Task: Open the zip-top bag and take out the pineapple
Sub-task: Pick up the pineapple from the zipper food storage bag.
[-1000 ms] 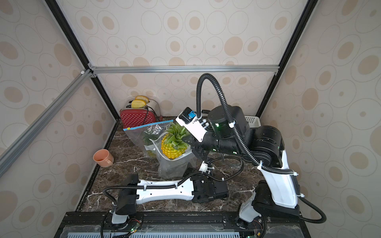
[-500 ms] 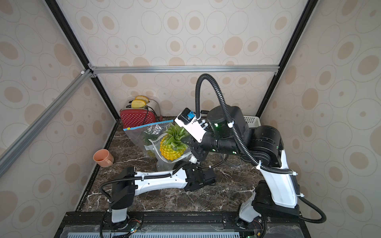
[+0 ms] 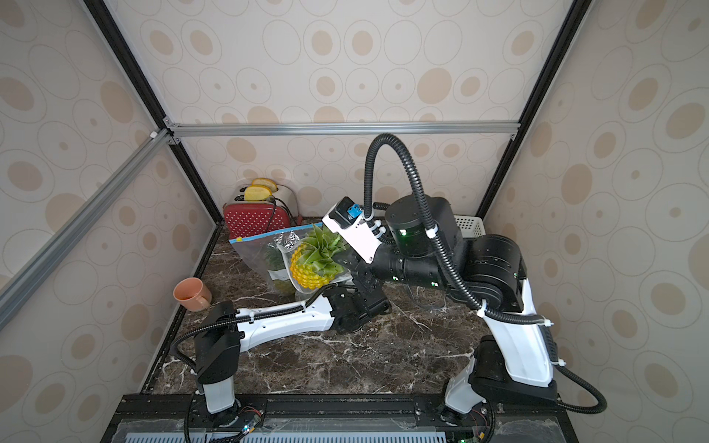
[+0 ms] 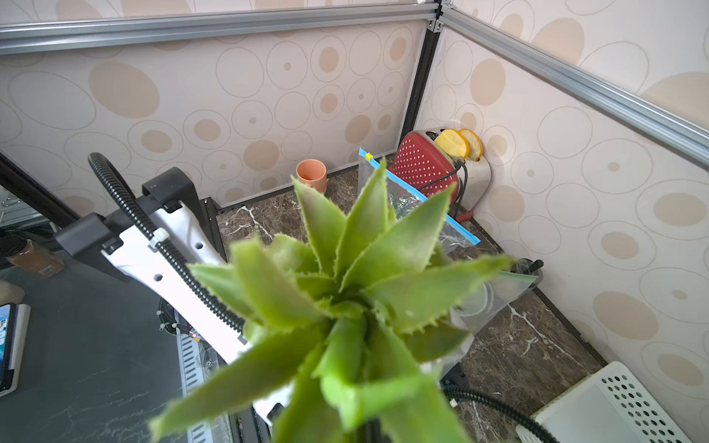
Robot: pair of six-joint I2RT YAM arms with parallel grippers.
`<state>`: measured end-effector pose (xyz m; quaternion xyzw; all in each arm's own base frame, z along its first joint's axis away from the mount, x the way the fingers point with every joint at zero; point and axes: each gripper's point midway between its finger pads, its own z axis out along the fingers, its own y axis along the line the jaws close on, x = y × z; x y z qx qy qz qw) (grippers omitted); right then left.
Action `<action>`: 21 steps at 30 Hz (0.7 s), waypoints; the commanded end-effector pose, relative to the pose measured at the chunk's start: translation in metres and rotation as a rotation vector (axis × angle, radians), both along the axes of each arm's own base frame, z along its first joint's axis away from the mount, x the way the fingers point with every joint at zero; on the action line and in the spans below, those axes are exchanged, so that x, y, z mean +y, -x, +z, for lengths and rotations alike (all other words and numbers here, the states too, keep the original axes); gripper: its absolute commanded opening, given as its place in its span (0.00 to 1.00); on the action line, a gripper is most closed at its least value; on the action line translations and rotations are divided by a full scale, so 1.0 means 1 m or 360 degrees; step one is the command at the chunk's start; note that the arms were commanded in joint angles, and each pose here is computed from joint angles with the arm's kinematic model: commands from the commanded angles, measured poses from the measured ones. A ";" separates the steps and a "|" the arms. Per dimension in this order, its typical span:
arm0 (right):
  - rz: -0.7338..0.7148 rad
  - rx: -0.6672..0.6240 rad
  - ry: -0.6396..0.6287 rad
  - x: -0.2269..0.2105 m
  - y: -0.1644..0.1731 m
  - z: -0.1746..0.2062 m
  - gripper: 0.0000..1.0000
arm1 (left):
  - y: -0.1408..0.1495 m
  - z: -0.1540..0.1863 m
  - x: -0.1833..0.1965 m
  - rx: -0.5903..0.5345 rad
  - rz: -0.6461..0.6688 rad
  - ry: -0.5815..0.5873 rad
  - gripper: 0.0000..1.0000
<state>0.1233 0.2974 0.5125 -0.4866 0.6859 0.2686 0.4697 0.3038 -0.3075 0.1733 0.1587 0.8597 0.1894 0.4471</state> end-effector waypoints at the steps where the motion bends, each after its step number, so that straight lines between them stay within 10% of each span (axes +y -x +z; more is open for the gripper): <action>1: 0.0064 -0.0032 -0.0179 0.000 0.012 0.029 0.00 | -0.007 -0.006 -0.001 0.0032 0.0001 0.0009 0.27; 5: 0.0053 -0.0049 -0.0182 -0.003 0.012 0.031 0.00 | 0.004 -0.015 0.001 0.0116 -0.0027 0.0071 0.09; 21: -0.0032 -0.0182 -0.0221 -0.022 0.004 0.049 0.00 | 0.098 -0.117 0.029 0.0662 -0.0212 -0.0043 0.02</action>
